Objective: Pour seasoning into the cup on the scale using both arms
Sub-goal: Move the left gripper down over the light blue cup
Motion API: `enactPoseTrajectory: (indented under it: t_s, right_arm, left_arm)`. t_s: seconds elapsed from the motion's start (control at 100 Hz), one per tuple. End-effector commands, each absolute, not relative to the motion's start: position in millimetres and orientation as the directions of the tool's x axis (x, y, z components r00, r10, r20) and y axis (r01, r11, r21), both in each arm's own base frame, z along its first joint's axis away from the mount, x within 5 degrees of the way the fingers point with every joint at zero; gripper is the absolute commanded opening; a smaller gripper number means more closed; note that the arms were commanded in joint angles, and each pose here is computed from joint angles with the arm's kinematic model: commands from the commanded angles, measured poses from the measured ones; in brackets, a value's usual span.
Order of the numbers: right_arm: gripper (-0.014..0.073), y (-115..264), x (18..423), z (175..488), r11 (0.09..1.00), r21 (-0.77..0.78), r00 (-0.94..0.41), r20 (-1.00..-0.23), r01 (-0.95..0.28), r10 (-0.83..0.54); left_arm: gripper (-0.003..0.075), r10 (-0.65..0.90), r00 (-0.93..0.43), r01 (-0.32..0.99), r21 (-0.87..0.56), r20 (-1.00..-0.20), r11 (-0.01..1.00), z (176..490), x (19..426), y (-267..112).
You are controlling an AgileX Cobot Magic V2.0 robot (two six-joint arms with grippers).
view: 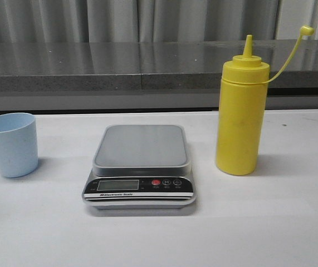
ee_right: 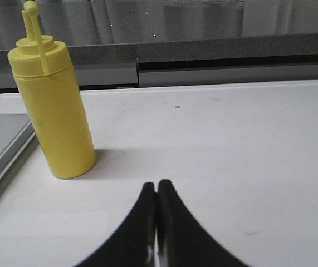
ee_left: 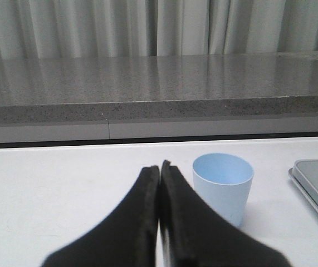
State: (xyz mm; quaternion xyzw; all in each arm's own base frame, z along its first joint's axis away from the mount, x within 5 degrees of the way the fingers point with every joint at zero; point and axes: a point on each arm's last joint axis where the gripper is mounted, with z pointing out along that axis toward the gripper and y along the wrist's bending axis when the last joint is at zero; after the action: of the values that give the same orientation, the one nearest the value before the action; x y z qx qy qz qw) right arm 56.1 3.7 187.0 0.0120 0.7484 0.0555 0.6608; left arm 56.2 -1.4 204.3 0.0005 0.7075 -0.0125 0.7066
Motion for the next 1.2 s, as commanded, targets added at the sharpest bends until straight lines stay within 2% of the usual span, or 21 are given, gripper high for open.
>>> enactPoseTrajectory:
  t_s: [0.0,0.56,0.82,0.98,1.19]
  right_arm:
    - [-0.0068,3.3,54.3,201.8,0.993,0.099,-0.005,-0.995,-0.063,0.099]
    - [-0.0068,3.3,54.3,201.8,0.993,0.099,-0.005,-0.995,-0.063,0.099]
    - [-0.0068,3.3,54.3,201.8,0.993,0.099,-0.005,-0.995,-0.063,0.099]
    - [-0.0068,3.3,54.3,201.8,0.993,0.099,-0.005,-0.995,-0.063,0.099]
    - [-0.0068,3.3,54.3,201.8,0.993,0.099,-0.005,-0.995,-0.063,0.099]
  left_arm:
    - [-0.0020,-0.030,0.062,0.008,-0.030,-0.998,1.000,197.2,55.7,-0.4]
    - [-0.0020,-0.030,0.068,0.007,-0.030,-0.997,1.000,198.8,55.5,-0.4]
    - [-0.0020,-0.165,0.090,0.034,-0.163,-0.982,0.986,238.2,54.5,-1.6]
    - [-0.0020,-0.201,-0.052,0.057,-0.203,-0.978,0.977,278.1,67.2,-5.9]
    - [-0.0020,-0.160,-0.333,0.072,-0.194,-0.929,0.978,327.2,111.2,-12.1]
